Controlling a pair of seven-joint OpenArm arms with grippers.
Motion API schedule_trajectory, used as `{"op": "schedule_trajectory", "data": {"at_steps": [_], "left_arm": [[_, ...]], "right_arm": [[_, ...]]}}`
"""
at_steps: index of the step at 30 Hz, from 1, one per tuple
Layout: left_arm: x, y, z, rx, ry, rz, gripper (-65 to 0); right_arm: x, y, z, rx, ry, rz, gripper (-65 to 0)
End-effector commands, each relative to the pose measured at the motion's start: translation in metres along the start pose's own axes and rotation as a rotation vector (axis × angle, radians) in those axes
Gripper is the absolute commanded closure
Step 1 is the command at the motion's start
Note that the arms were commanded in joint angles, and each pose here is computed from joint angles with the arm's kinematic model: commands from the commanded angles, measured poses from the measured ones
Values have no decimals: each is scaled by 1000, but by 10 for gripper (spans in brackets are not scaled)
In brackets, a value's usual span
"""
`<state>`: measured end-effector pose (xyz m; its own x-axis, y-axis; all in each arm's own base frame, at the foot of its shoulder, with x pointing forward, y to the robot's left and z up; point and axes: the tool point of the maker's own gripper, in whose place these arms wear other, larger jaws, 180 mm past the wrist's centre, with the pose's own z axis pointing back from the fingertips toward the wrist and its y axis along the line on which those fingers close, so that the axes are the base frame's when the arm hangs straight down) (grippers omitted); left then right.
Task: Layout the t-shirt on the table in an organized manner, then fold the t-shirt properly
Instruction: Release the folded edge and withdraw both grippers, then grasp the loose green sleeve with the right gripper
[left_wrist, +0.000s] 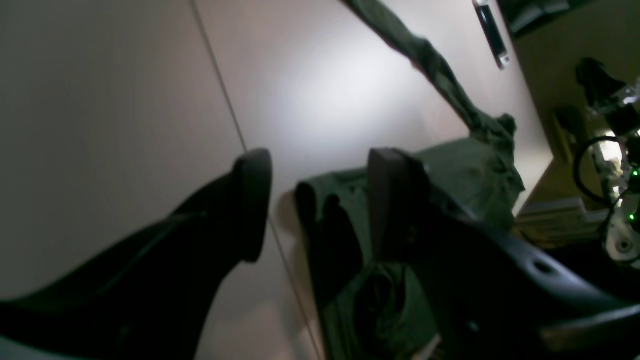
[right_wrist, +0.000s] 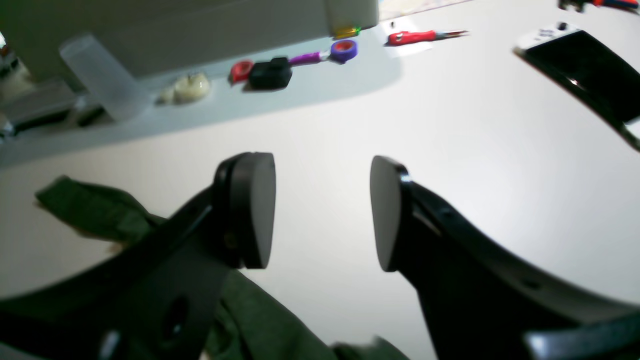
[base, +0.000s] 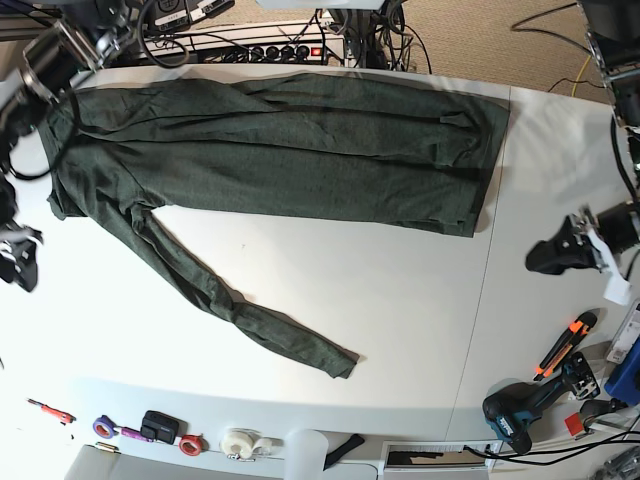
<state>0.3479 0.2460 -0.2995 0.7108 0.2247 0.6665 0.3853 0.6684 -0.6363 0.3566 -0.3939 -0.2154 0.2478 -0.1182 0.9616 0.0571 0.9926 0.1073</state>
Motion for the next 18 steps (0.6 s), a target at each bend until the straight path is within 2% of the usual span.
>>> {"op": "schedule_trajectory", "data": {"at_steps": [1,5,10,13,18], "left_arm": [[25,-5,10,-2,-50,-46,-318],[32,-6,11,-1,-58,-58,-318],[33,-6,11,-2,-59,-59,-318],[33,-6,11,-2,-59,-59,-318],[33,-6,11,-2,-59,-59,-318]], "right_arm": [[18,6,-8,22,-50,17,-305],[-13,38,-60,116,52,-6,-305],[-74,84,-117,235,263,-60,-319],[-107,110,-135,278,361,-63,-365],[-138,152,-142,345,447,-19,-366]]}}
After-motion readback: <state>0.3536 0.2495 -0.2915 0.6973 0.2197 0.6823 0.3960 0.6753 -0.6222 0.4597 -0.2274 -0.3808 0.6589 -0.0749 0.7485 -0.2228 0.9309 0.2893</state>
